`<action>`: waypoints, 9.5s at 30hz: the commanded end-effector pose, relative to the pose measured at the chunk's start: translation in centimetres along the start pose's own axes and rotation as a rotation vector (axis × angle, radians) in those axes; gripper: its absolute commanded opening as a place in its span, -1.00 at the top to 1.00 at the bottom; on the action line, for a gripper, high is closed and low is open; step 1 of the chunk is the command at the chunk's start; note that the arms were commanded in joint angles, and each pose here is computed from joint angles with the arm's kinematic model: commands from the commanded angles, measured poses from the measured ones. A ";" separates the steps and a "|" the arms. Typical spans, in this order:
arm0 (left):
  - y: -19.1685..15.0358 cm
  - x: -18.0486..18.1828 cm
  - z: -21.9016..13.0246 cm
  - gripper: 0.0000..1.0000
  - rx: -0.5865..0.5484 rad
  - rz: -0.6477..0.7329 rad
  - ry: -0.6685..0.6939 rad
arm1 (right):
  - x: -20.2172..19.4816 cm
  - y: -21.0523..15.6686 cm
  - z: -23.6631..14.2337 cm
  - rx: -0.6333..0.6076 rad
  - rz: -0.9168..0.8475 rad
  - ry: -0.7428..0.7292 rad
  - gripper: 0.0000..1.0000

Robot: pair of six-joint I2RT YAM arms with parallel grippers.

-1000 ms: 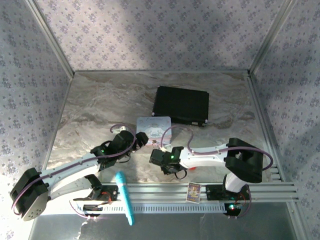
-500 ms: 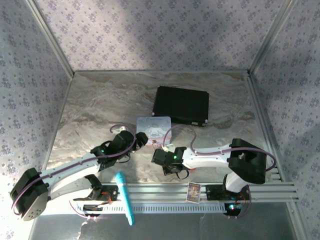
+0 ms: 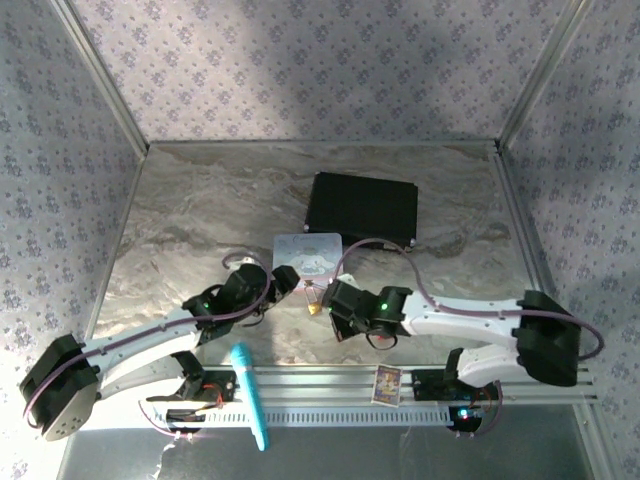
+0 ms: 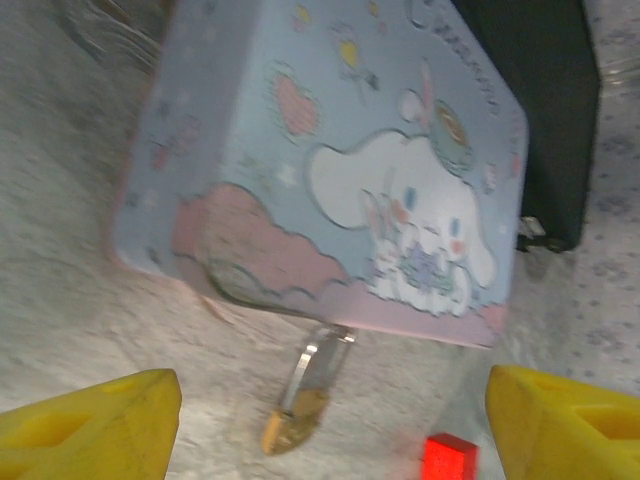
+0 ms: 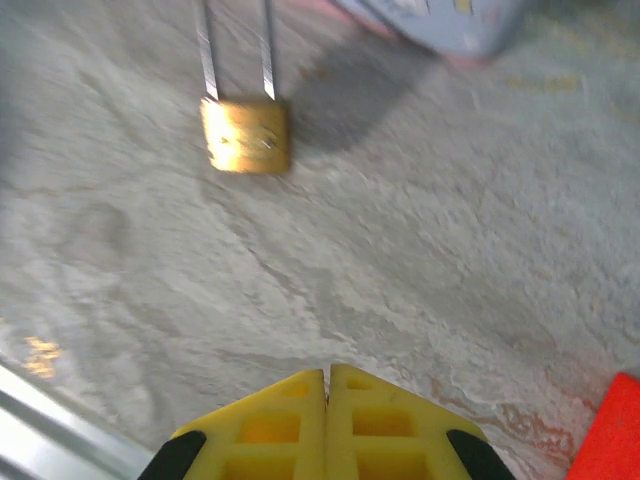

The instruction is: Unlock the padlock with the key

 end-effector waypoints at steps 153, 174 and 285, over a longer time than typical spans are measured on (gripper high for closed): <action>5.6 -8.1 -4.9 -0.31 -0.141 0.290 -0.069 | 2.7 8.0 -6.1 -0.213 0.118 0.777 1.00; -3.5 -2.3 3.7 0.09 0.026 0.326 0.102 | -5.6 4.0 -2.6 -0.200 0.315 0.474 1.00; 2.8 -5.6 2.4 1.00 -0.315 -0.352 -0.157 | -0.7 9.6 0.0 0.112 0.595 0.967 1.00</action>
Point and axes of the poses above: each hand's point on the last joint's axis, 136 mm out from that joint toward the fingers, its own z axis out along the fingers, its own x axis along the line the jaws close on, y = z × x, the point moved 5 cm from there along -z, back along the fingers, and after that the axes turned 14 degrees about z, right-handed, at the moved point
